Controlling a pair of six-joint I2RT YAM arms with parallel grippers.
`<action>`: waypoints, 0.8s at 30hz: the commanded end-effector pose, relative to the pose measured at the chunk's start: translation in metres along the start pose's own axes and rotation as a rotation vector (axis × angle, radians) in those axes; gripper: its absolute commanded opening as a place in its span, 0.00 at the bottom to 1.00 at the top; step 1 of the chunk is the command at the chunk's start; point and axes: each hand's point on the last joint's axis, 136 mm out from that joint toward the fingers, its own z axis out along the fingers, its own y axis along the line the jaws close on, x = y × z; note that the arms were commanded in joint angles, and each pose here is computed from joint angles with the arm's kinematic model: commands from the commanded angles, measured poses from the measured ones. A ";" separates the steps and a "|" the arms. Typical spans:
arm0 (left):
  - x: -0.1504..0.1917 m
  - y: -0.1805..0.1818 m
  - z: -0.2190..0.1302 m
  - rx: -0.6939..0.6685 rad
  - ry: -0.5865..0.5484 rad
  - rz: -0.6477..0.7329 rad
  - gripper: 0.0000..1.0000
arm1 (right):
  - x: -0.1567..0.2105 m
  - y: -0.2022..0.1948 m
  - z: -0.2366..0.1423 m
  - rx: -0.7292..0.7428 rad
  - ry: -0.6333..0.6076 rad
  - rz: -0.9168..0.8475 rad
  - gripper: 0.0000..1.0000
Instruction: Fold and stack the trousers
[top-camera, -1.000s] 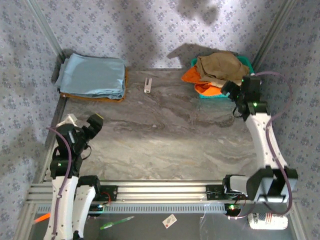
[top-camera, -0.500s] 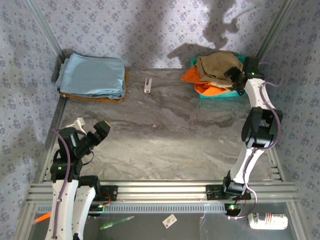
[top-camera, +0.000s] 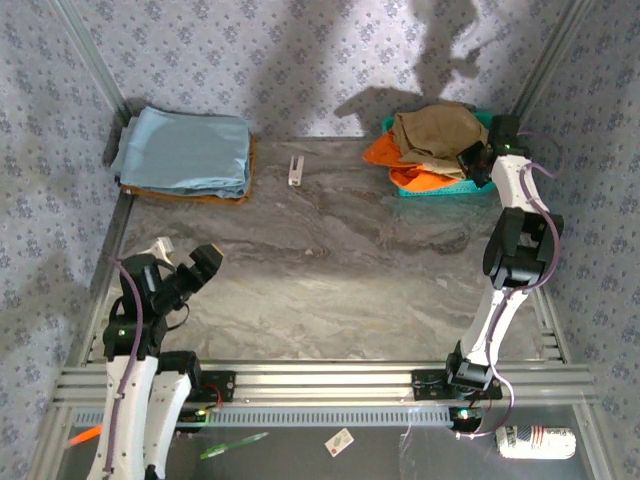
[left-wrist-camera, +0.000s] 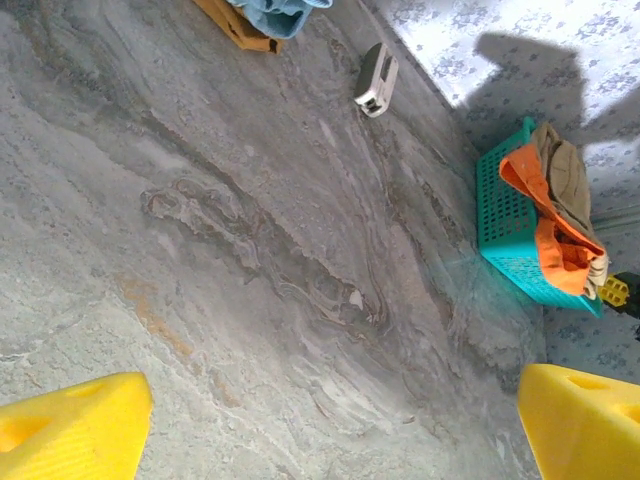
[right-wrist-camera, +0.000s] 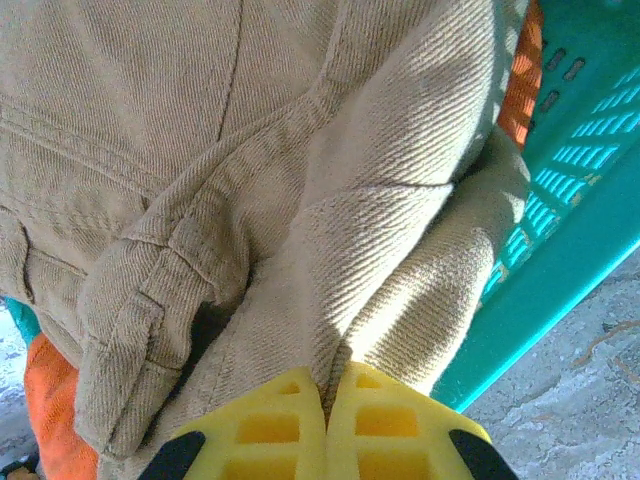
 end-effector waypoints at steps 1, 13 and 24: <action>-0.010 -0.017 -0.002 0.043 -0.015 0.010 0.93 | -0.012 0.044 -0.038 -0.116 -0.050 -0.061 0.00; -0.019 -0.045 0.004 0.082 0.025 0.054 0.90 | -0.029 0.155 -0.165 -0.289 -0.290 -0.272 0.00; -0.016 -0.050 0.005 0.093 0.034 0.080 0.89 | -0.002 0.223 -0.304 -0.555 -0.465 -0.451 0.00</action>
